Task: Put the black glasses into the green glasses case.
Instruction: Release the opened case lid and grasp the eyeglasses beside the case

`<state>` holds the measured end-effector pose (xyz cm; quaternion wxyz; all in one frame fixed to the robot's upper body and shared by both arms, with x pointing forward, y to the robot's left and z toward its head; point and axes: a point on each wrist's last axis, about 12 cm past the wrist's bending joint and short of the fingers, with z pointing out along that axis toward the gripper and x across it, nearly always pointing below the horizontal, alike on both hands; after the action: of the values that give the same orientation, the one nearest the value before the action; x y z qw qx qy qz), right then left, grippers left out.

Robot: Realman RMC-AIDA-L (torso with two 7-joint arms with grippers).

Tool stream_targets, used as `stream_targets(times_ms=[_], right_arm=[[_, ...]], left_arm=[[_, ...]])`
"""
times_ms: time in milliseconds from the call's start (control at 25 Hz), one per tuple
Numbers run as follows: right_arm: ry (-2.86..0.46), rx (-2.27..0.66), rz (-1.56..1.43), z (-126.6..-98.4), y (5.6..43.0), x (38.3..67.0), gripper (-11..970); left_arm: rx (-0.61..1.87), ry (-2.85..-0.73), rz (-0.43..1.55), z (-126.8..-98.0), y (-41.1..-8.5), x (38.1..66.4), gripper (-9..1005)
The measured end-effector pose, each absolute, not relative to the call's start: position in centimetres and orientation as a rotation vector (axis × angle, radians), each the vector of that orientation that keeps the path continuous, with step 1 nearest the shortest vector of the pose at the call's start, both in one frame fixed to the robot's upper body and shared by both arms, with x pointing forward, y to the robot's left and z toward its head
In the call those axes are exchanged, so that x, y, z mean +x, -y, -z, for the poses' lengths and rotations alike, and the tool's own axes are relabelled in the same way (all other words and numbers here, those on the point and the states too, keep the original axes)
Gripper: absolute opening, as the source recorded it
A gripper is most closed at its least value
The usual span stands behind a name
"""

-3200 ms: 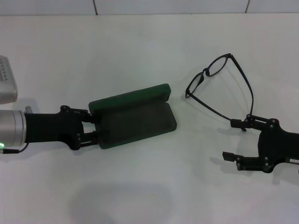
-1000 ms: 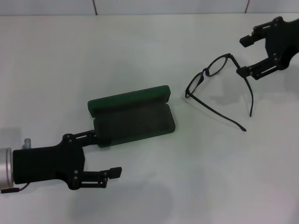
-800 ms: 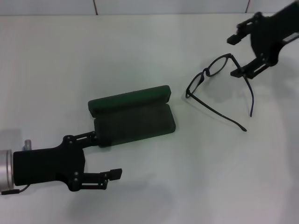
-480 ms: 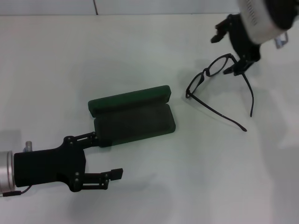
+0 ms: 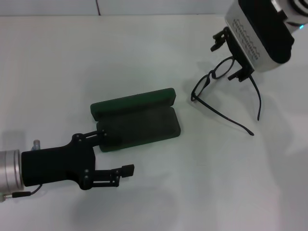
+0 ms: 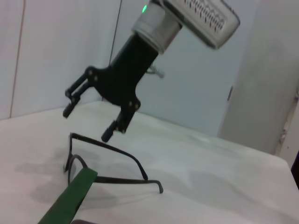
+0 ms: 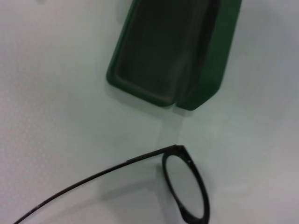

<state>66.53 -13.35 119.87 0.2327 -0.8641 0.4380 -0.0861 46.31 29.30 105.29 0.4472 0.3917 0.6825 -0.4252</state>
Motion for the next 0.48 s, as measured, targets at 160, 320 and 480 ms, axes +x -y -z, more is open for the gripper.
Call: stream_targets(times_ms=[160,320,480], right_arm=[[-1.187,-2.377,0.233,-119.0,13.2,66.6,812],[-1.17,-2.371,0.231,-118.4,13.0,66.8,811],[-1.158,-2.38,0.241,-117.5,12.9,66.9,811]], left_arm=[[0.955,-1.695,1.069,-105.2,-29.1,46.4,870],[0.949,-1.704,1.063,-105.1,-29.1,46.4,870],[0.954,-1.708,1.064,-105.1,-29.0,46.7,870]])
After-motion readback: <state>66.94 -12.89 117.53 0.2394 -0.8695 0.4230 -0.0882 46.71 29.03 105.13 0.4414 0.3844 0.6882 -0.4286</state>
